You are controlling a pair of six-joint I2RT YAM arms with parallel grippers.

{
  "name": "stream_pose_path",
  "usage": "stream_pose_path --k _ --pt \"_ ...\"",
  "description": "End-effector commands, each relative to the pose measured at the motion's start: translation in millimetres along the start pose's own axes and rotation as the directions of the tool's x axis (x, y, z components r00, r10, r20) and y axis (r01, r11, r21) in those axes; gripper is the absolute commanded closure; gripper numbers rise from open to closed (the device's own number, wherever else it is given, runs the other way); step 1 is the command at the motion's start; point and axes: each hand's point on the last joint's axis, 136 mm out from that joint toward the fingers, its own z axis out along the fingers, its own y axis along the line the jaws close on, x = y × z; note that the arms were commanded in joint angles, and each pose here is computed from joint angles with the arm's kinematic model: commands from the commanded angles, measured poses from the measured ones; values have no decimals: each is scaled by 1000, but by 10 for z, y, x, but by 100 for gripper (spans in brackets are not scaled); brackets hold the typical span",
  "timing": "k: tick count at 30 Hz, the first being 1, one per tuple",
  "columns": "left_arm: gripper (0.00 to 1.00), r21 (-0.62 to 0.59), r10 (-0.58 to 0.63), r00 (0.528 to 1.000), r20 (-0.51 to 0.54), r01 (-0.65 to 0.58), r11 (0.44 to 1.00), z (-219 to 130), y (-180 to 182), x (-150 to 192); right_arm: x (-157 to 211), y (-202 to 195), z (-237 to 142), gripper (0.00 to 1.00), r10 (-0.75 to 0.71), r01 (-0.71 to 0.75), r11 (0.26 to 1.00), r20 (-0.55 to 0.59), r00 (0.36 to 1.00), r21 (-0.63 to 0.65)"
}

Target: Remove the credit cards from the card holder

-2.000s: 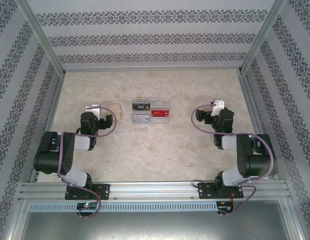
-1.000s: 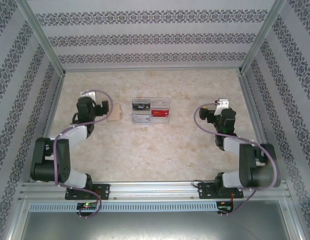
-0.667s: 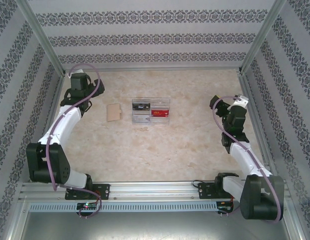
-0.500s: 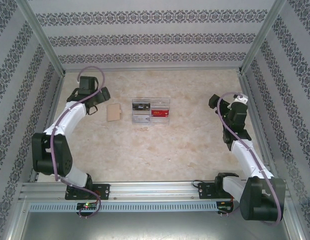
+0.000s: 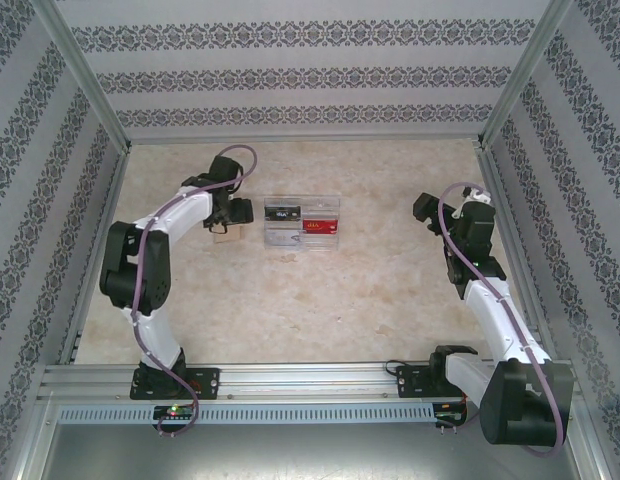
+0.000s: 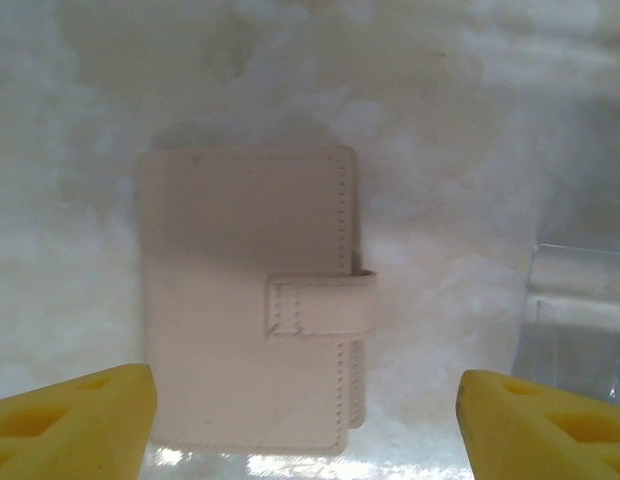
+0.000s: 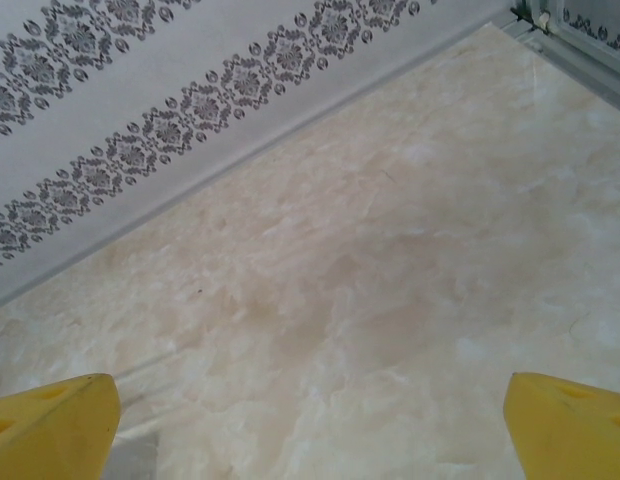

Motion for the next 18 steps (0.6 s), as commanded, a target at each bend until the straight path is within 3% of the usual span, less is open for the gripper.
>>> stream_pose_path --k 1,14,18 --pt "23 -88 67 994 -84 -74 993 100 88 134 -32 124 -30 2 -5 5 999 -10 1000 -36" --pt "29 -180 77 978 -194 -112 977 451 230 331 9 116 24 2 -5 4 1000 -47 999 -22" --pt "46 -204 83 977 -197 -123 971 432 279 347 29 125 45 2 -4 2 1000 -61 998 -23"
